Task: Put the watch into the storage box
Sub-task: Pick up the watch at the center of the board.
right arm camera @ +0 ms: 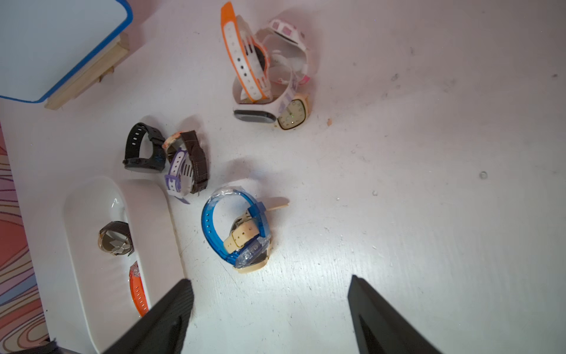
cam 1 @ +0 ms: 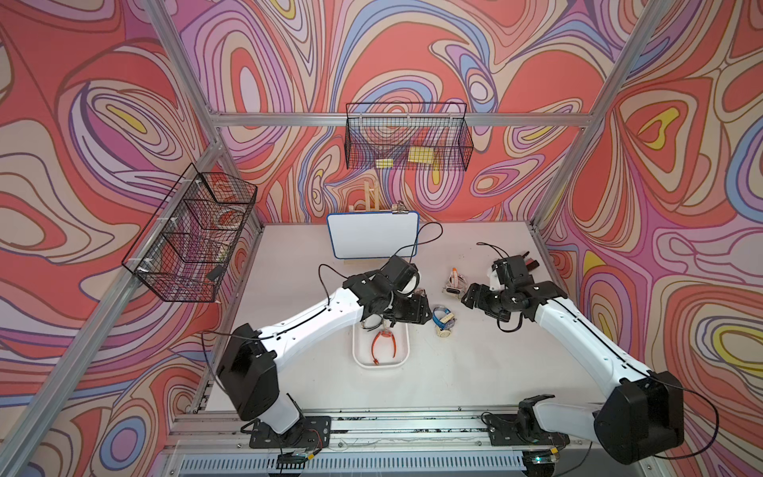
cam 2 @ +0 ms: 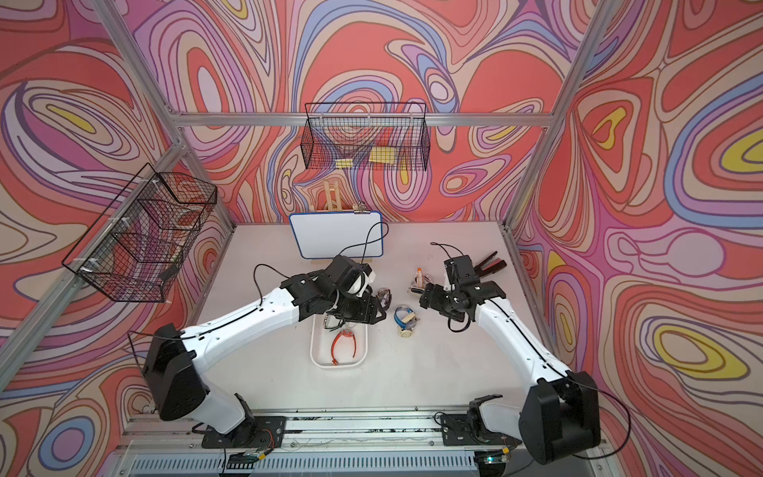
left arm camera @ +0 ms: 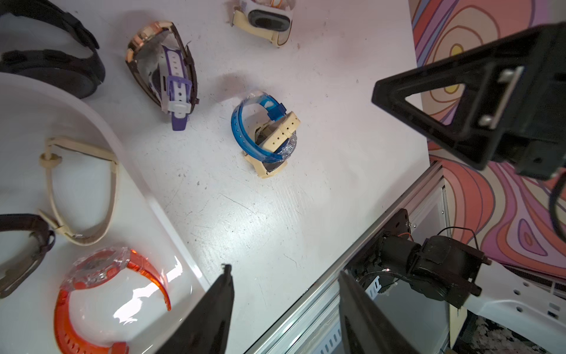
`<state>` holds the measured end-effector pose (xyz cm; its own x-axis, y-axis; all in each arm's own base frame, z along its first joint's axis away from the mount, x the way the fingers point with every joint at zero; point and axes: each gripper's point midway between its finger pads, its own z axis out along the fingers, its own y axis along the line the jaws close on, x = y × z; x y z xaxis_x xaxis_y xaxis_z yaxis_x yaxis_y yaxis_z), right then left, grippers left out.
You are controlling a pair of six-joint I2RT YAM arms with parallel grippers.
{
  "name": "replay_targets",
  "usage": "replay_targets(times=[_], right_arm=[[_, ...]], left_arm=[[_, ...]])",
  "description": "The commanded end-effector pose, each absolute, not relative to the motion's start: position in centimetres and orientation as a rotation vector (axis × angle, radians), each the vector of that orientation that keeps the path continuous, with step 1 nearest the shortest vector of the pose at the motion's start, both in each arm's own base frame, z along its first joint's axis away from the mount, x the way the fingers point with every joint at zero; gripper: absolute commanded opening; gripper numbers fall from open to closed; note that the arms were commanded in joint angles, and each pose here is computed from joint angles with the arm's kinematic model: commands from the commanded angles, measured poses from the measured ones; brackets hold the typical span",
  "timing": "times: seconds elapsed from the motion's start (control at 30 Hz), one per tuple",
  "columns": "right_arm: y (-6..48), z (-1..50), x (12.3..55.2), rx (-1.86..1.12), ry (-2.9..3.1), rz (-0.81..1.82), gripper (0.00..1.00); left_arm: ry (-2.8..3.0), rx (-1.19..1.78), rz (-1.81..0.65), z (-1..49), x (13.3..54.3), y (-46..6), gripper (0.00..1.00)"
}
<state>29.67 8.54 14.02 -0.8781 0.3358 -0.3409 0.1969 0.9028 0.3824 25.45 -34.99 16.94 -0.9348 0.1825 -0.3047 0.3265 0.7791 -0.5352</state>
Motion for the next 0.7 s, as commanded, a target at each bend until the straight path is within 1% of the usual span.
replay_targets(times=[0.0,0.23,0.27,0.3,0.33,0.5,0.67], right_arm=[[7.4,13.6,28.8,0.375,2.675,0.47,0.86],[6.8,12.5,27.9,0.398,2.688,0.467,0.87],[6.7,12.3,27.8,0.399,2.692,0.459,0.89],[6.5,12.2,27.6,0.403,2.693,0.45,0.96],[6.4,12.0,27.5,0.408,2.697,0.44,0.98],[6.1,11.6,27.1,0.415,2.698,0.419,0.98],[6.2,11.7,26.9,0.414,2.695,0.434,0.98]], left_arm=[[2.786,0.405,-0.912,15.9,26.0,-36.7,0.57],[2.866,0.401,-0.749,12.6,28.7,-38.1,0.57],[2.873,0.407,-0.731,12.3,29.0,-38.2,0.57],[2.879,0.404,-0.713,11.9,29.3,-38.2,0.57],[2.887,0.404,-0.694,11.5,29.5,-38.3,0.56],[2.907,0.405,-0.629,10.0,30.5,-38.6,0.56],[2.929,0.41,-0.596,8.6,31.1,-39.0,0.53]])
